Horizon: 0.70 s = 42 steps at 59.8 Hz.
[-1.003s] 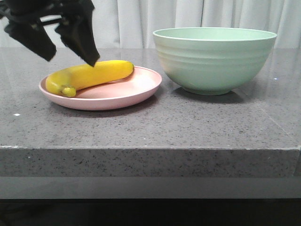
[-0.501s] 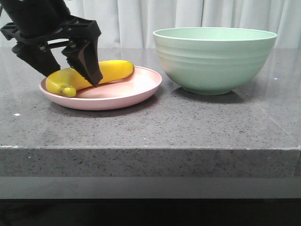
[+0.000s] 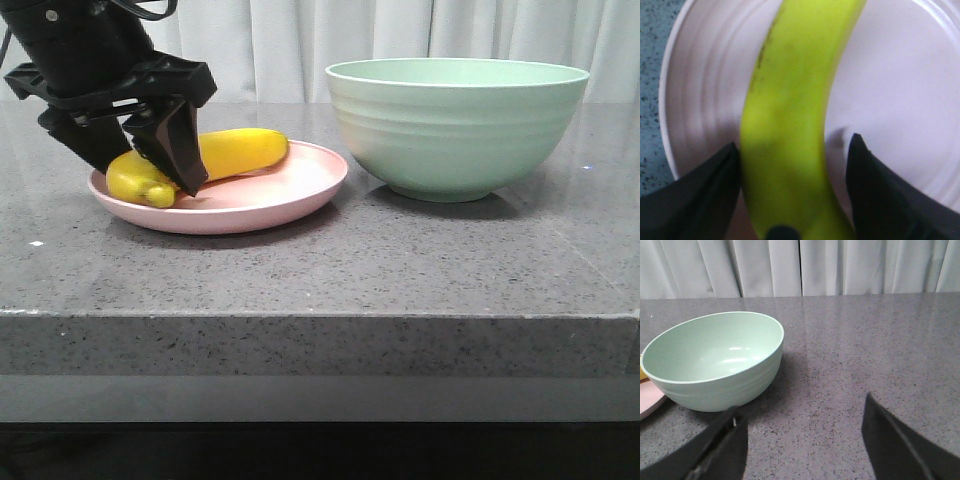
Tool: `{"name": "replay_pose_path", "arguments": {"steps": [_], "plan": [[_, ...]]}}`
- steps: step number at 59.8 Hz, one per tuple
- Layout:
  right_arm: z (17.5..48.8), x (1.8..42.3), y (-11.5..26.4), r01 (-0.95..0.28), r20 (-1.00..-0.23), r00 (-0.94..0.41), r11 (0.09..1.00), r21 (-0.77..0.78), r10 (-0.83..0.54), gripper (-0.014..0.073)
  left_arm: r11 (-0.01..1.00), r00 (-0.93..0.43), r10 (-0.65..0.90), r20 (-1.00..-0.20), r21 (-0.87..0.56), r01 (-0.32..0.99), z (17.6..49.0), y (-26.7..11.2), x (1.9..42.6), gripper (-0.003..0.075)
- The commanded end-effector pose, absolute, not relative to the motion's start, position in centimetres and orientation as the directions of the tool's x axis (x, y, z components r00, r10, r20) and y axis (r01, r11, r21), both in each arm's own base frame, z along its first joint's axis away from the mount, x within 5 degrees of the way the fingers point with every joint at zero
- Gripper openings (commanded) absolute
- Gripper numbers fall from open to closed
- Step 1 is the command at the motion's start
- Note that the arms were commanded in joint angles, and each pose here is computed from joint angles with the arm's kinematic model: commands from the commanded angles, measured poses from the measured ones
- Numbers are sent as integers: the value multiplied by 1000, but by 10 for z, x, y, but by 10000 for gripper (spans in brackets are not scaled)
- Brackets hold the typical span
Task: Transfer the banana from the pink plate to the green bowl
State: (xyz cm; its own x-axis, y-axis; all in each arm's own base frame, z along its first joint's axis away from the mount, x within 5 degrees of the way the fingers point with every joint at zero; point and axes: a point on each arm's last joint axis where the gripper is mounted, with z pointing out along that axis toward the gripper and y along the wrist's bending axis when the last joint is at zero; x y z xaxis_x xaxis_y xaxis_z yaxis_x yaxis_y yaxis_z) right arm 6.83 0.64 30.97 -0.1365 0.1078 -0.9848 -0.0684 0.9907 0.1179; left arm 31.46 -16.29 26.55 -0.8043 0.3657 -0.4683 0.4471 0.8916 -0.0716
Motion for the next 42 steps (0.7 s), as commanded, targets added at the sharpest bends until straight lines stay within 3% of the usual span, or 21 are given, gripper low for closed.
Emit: {"name": "replay_pose_path", "arguments": {"steps": [1,10,25,42], "plan": [[328,69,5,-66,-993,-38,992,111,109,509,886,-757,336,-560,-84,455,292,-166,313,296],[328,69,5,-66,-993,-38,992,111,109,509,886,-757,335,-561,-84,455,292,-166,313,241],[328,69,5,-66,-993,-38,992,111,109,509,886,-750,330,-573,-86,456,296,-166,312,237],[328,69,5,-66,-993,-38,992,111,109,509,894,-679,223,-700,-130,428,343,-158,296,237]]}}
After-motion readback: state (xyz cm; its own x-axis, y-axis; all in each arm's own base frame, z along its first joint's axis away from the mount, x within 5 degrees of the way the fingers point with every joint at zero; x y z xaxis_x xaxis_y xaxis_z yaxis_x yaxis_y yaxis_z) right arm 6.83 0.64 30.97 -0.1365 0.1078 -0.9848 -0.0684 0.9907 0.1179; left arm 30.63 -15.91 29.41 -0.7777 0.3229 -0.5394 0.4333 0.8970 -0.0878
